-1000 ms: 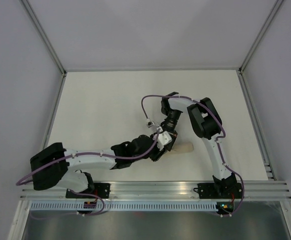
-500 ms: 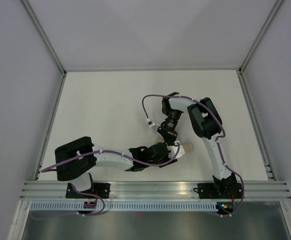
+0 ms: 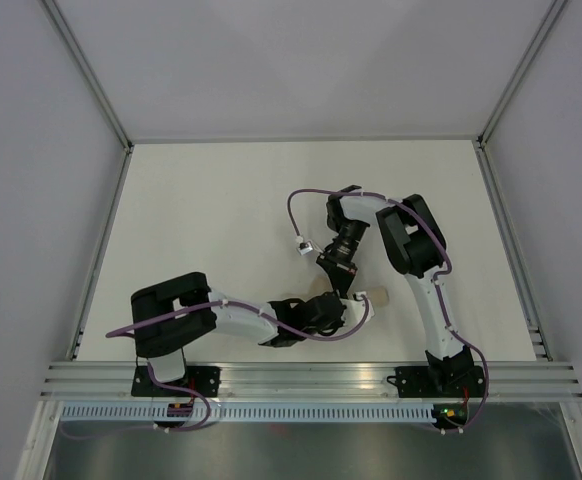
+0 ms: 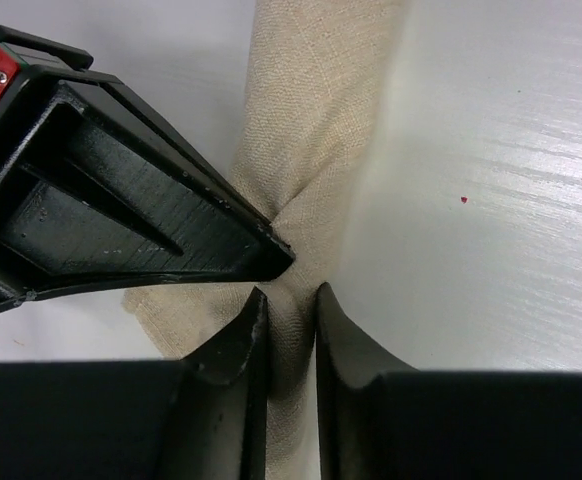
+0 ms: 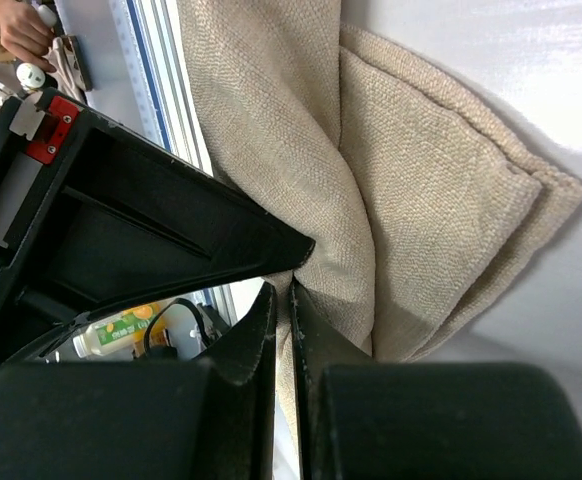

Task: Fold the napkin, place the utensils inside, and roll it up
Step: Roll the napkin at the center of the board.

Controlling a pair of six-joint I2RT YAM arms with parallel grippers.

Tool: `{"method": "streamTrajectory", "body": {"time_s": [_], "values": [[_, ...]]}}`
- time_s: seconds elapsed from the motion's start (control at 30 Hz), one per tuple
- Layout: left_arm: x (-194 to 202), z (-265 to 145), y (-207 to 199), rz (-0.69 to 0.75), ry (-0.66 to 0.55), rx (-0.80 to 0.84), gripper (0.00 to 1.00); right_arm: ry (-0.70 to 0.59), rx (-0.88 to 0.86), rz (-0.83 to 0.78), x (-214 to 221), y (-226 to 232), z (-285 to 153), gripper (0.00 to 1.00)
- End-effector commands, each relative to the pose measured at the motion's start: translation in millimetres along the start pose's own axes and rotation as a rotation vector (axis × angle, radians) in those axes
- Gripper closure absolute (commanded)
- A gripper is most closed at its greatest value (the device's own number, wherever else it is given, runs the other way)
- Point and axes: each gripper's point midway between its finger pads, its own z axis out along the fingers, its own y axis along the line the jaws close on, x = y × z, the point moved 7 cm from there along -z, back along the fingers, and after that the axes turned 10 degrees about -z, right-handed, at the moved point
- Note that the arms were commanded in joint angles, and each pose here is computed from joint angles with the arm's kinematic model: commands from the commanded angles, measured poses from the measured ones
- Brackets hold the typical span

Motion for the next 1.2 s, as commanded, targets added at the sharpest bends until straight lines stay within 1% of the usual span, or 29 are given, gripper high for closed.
{"method": "streamTrajectory", "body": {"time_s": [0.0, 0.07, 0.1, 0.17, 0.2, 0.27, 0.3, 0.4, 0.47, 0.5, 0.63, 0.7, 0.73, 0.77, 0.8, 0.83, 0.87, 0.93, 0.97, 1.0, 1.07, 1.1, 1.13, 1.17], "values": [[1.9, 8.5, 4.6, 0.029, 0.023, -0.030, 0.84, 0.087, 0.116, -0.146, 11.8, -41.3, 11.0, 0.99], [2.2, 8.4, 1.9, 0.026, 0.027, -0.010, 0.90, 0.085, 0.121, -0.142, 11.3, -40.6, 10.3, 0.99], [2.1, 7.7, 1.4, 0.018, 0.025, 0.000, 0.95, 0.077, 0.133, -0.146, 9.6, -40.3, 8.5, 0.99], [1.5, 6.7, -0.7, 0.016, 0.022, 0.024, 0.98, 0.065, 0.145, -0.144, 8.2, -38.2, 6.0, 0.95], [3.1, 6.2, -1.3, 0.017, 0.031, 0.035, 0.98, 0.050, 0.164, -0.154, 5.0, -34.9, 1.3, 0.86], [1.2, 4.6, -4.5, 0.006, 0.026, 0.078, 0.98, 0.033, 0.188, -0.163, 2.6, -30.3, -4.7, 0.76], [2.6, 3.8, -4.5, -0.009, 0.033, 0.092, 0.98, 0.007, 0.210, -0.186, -2.8, -22.5, -11.9, 0.69], [1.0, 1.1, -3.1, -0.053, 0.028, 0.148, 0.98, -0.057, 0.273, -0.220, -12.3, -7.0, -31.9, 0.59], [0.3, -0.5, -4.4, -0.077, 0.024, 0.197, 0.98, -0.102, 0.316, -0.213, -15.0, -0.2, -45.7, 0.54], [-1.3, -1.2, -2.1, -0.095, 0.021, 0.209, 0.98, -0.131, 0.356, -0.240, -19.9, 7.0, -55.8, 0.54], [-3.9, -5.3, -4.0, -0.148, 0.023, 0.311, 0.98, -0.257, 0.481, -0.197, -22.5, 18.6, -87.9, 0.52], [-4.2, -5.8, 0.8, -0.190, 0.023, 0.329, 0.98, -0.335, 0.564, -0.191, -19.3, 22.4, -110.9, 0.52], [-6.5, -8.5, 0.6, -0.209, 0.018, 0.369, 0.98, -0.358, 0.588, -0.177, -15.0, 22.6, -115.8, 0.52], [-7.3, -9.2, 1.8, -0.227, 0.017, 0.385, 0.98, -0.408, 0.619, -0.120, -8.0, 22.5, -126.4, 0.52], [-9.3, -9.0, 8.6, -0.266, 0.016, 0.392, 0.98, -0.447, 0.677, -0.143, -7.0, 26.1, -139.4, 0.52], [-10.5, -9.5, 10.8, -0.288, 0.018, 0.413, 0.98, -0.463, 0.689, -0.131, -1.1, 26.8, -142.3, 0.52], [-9.5, -10.9, 9.8, -0.312, 0.034, 0.465, 0.98, -0.495, 0.712, -0.121, 7.0, 27.7, -152.5, 0.52], [-14.7, -7.4, 21.0, -0.391, 0.046, 0.509, 0.98, -0.515, 0.754, -0.130, 16.5, 33.1, -161.9, 0.52], [-19.6, -5.7, 19.9, -0.416, 0.042, 0.577, 0.98, -0.531, 0.778, -0.124, 24.4, 34.2, -168.0, 0.52], [-17.5, -3.1, 25.5, -0.467, 0.066, 0.593, 0.98, -0.534, 0.819, -0.161, 27.4, 41.2, -174.0, 0.52], [-21.6, -0.4, 24.6, -0.533, 0.081, 0.680, 0.98, -0.520, 0.854, -0.162, 38.8, 43.3, -168.4, 0.52], [-19.3, 1.6, 30.6, -0.563, 0.097, 0.682, 0.98, -0.514, 0.916, -0.218, 39.1, 51.2, -172.8, 0.52], [-20.4, -0.2, 30.3, -0.583, 0.101, 0.735, 0.98, -0.497, 0.914, -0.215, 46.9, 50.1, -160.6, 0.52], [-19.8, 3.5, 37.5, -0.628, 0.112, 0.744, 0.98, -0.499, 0.959, -0.249, 48.2, 60.2, -162.1, 0.52]]}}
